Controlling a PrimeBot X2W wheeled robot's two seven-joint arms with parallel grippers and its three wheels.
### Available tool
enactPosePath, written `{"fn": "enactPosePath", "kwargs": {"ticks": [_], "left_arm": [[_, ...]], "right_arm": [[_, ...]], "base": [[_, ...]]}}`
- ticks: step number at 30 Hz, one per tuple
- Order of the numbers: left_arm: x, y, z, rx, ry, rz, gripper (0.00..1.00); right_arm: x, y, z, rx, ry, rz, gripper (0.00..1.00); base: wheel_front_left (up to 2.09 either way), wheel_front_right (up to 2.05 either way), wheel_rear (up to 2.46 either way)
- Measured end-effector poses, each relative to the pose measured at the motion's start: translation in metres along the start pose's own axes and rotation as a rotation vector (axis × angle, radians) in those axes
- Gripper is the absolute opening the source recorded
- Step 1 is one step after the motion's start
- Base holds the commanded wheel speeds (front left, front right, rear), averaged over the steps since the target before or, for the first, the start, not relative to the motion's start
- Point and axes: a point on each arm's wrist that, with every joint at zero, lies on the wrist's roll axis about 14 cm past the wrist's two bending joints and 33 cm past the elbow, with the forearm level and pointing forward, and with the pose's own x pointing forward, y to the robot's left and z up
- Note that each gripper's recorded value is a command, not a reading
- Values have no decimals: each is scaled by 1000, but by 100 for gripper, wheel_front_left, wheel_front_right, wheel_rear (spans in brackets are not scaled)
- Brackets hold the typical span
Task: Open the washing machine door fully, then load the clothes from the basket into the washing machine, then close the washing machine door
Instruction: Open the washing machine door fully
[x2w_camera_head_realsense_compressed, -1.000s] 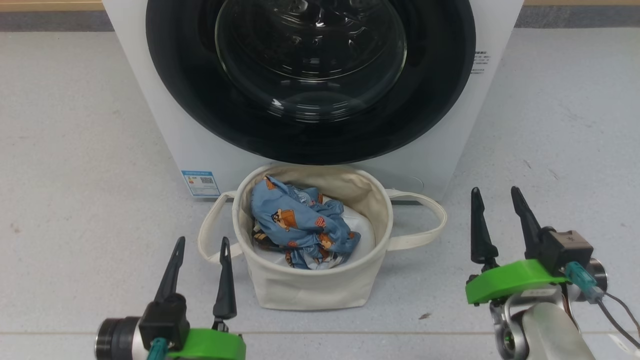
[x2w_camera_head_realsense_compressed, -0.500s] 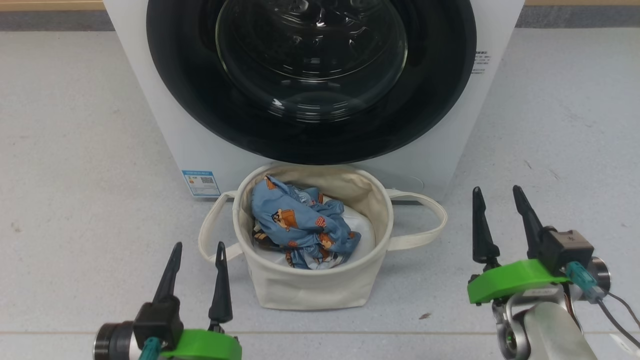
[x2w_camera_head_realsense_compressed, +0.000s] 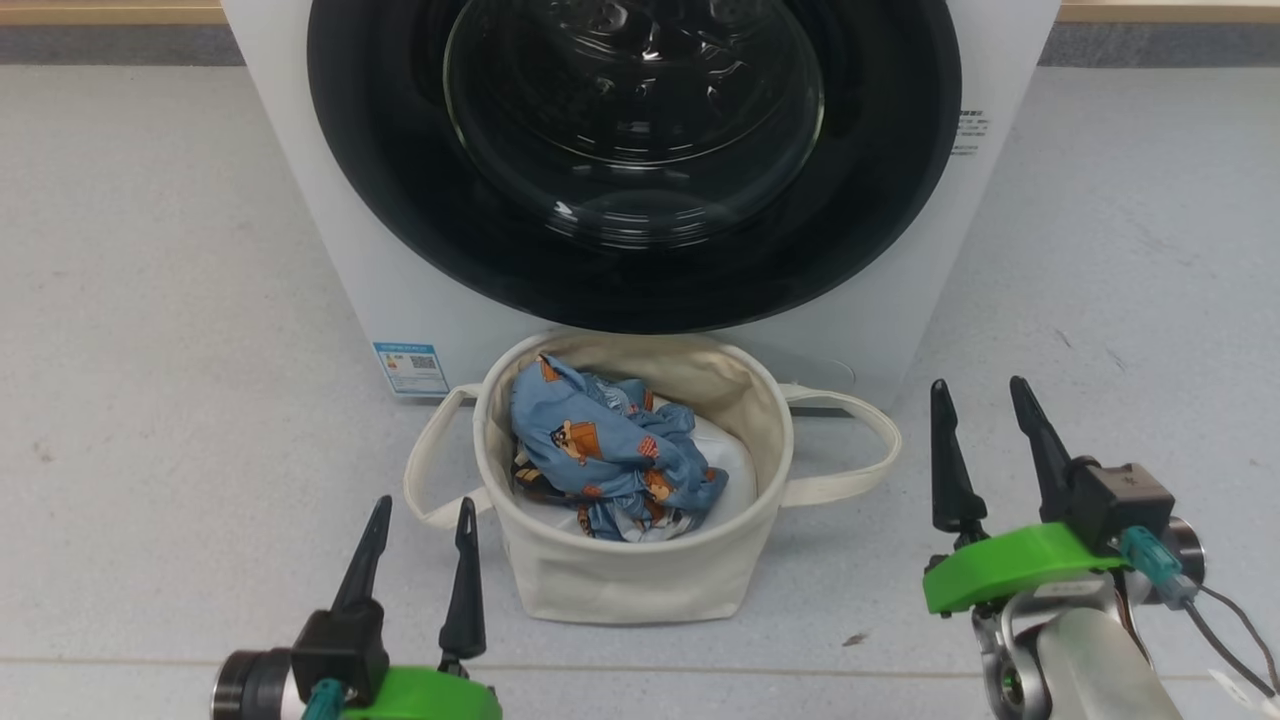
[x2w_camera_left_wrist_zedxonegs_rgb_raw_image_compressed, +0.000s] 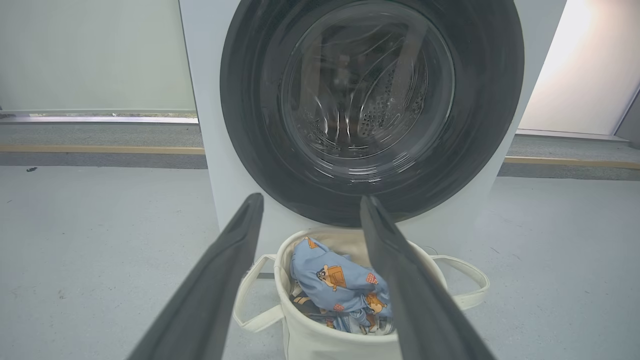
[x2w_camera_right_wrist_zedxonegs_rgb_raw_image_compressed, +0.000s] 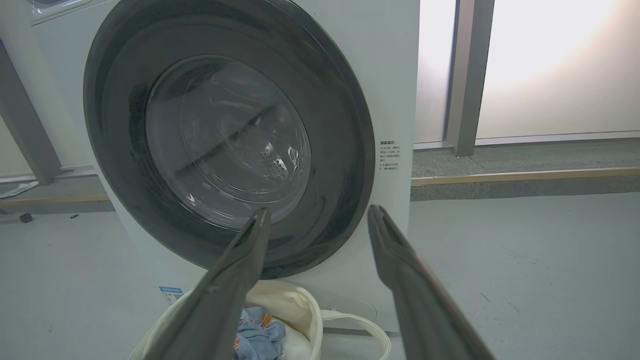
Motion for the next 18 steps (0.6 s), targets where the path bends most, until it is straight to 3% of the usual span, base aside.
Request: {"fn": "enactPosePath", "kwargs": {"ticks": [18], "left_arm": [[-1, -4, -5, 44, 8, -24, 100]], "right_arm": [[1, -3, -6, 12, 14, -9, 100]], "base": [[140, 83, -223]]}}
